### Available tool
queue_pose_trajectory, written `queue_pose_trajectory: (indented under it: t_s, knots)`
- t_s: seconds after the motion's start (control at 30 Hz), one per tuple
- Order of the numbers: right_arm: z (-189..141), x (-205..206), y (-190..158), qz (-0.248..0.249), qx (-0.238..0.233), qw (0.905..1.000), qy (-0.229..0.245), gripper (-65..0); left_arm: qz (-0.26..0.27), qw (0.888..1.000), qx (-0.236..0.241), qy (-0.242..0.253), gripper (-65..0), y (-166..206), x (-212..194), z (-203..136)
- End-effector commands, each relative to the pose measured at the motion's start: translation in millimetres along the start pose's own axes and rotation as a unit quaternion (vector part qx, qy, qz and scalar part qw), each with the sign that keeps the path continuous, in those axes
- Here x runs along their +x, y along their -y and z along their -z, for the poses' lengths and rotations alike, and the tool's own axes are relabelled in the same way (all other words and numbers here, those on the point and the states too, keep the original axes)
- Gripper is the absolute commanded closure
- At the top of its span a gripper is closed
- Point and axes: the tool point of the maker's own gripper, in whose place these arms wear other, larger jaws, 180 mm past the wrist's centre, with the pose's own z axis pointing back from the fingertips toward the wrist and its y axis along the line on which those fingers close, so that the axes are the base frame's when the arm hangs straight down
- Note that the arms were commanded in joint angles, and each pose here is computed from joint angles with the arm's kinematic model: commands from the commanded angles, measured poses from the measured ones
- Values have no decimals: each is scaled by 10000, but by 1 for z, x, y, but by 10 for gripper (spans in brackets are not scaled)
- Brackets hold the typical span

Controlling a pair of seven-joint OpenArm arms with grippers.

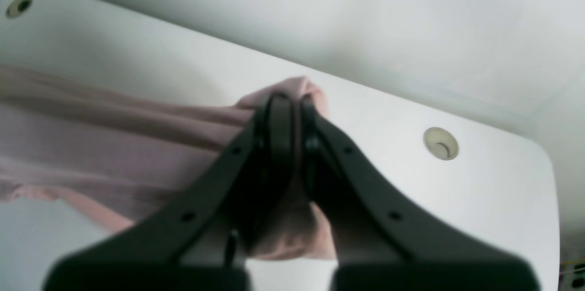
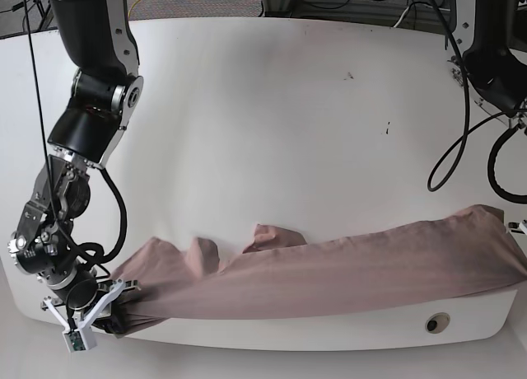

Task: Fold the T-shirt properly
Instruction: 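Stretch the shirt between both grippers and lay it flat on the table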

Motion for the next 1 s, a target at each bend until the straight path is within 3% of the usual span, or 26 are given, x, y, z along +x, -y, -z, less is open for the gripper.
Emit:
queue_pose_trajectory:
  t_s: [0.0, 0.37, 0.67, 0.97]
  knots:
    - [-12, 5, 0, -133, -93, 9996, 209, -6, 24, 9999, 116, -16, 0, -7, -9, -6]
    - [-44, -91, -28, -42, -102, 9985, -545, -6, -166, 9953, -210, -930, 0, 12, -101, -18]
    - [-80, -166, -50, 128, -88, 9918, -1267, -6, -290, 9823, -500, -1781, 0, 29, -176, -45]
    - [-110, -222, -68, 312, -9, 9816, -1886, -6, -402, 9696, -717, -2305, 0, 40, -219, -71]
